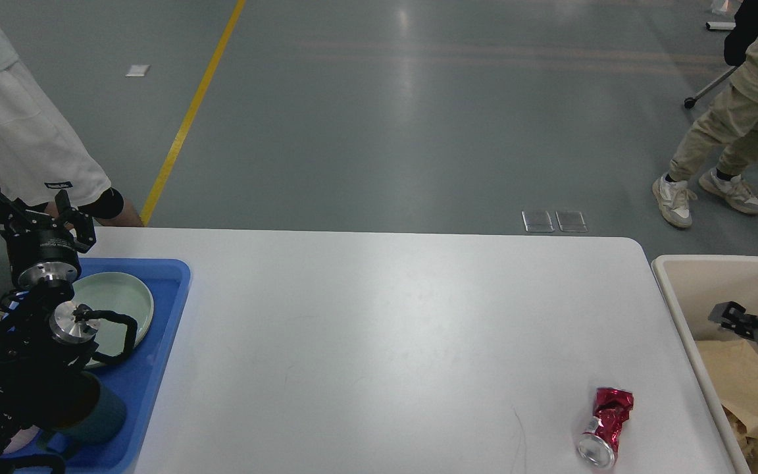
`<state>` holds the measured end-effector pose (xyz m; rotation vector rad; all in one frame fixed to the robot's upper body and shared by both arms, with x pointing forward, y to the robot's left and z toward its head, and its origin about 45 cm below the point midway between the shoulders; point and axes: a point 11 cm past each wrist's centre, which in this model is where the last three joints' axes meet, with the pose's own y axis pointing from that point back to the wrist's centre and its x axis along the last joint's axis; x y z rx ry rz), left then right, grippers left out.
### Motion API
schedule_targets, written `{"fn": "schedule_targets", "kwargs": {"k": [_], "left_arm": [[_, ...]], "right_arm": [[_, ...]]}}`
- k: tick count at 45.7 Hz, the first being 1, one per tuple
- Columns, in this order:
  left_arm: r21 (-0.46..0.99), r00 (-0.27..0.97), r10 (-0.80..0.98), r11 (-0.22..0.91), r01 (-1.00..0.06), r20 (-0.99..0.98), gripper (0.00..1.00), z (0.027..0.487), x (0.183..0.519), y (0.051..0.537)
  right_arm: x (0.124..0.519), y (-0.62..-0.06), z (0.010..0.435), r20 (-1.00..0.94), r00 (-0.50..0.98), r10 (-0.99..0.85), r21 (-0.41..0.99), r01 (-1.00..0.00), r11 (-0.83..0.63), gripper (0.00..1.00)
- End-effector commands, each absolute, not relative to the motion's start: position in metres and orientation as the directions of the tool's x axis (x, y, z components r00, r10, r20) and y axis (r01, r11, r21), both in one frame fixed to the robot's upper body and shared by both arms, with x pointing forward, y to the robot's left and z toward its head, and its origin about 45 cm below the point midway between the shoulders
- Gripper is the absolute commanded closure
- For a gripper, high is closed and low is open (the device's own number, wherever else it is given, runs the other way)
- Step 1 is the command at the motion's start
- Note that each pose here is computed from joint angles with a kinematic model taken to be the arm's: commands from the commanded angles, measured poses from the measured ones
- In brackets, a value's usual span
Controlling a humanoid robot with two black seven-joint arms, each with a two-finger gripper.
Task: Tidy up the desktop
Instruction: 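Bring the right gripper down toward the red crushed can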
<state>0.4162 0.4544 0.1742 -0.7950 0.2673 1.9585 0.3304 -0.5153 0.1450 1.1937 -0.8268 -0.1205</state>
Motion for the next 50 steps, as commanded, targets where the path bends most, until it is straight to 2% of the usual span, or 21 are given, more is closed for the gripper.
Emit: {"fn": "schedule_targets", "kwargs": {"k": [1, 6, 13, 19, 27, 33, 38, 50], "left_arm": [[-0.140, -0.318, 0.707, -0.507, -0.851, -0.631, 0.04, 0.174, 0.416, 0.454], [-0.140, -0.318, 0.707, -0.507, -0.851, -0.631, 0.04, 0.174, 0.416, 0.454], [-0.140, -0.318, 0.707, -0.507, -0.851, -0.631, 0.04, 0.174, 0.416, 0.454], [-0.139, -0.319, 0.707, -0.508, -0.850, -0.631, 0.04, 0.174, 0.416, 0.454], [-0.140, -0.318, 0.707, -0.507, -0.851, -0.631, 0.04, 0.174, 0.416, 0.454], [-0.140, -0.318, 0.707, -0.507, -0.851, -0.631, 0.04, 0.174, 0.416, 0.454], [-0.140, -0.318, 0.707, -0.507, -0.851, -0.631, 0.04, 0.174, 0.416, 0.454], [-0.140, -0.318, 0.707, -0.507, -0.851, -0.631, 0.04, 0.174, 0.416, 0.454]], "right_arm": [[0.358, -0.477, 0.173, 0.449, 0.808, -0.382, 0.878, -0.318, 0.358, 0.00], [0.373, -0.439, 0.206, 0.363, 0.877, -0.315, 0.916, -0.275, 0.292, 0.00], [0.383, -0.393, 0.241, 0.204, 0.947, -0.249, 0.968, -0.158, 0.194, 0.00], [0.373, -0.357, 0.241, 0.083, 0.982, -0.171, 0.987, -0.057, 0.153, 0.00], [0.357, -0.325, 0.249, 0.013, 0.995, -0.097, 0.993, -0.002, 0.117, 0.00], [0.356, -0.309, 0.271, 0.030, 0.998, -0.062, 0.995, -0.024, 0.093, 0.00], [0.357, -0.307, 0.266, 0.034, 0.997, -0.064, 0.996, -0.028, 0.089, 0.00], [0.337, -0.295, 0.219, -0.073, 0.994, -0.078, 0.997, 0.076, 0.035, 0.00]]}}
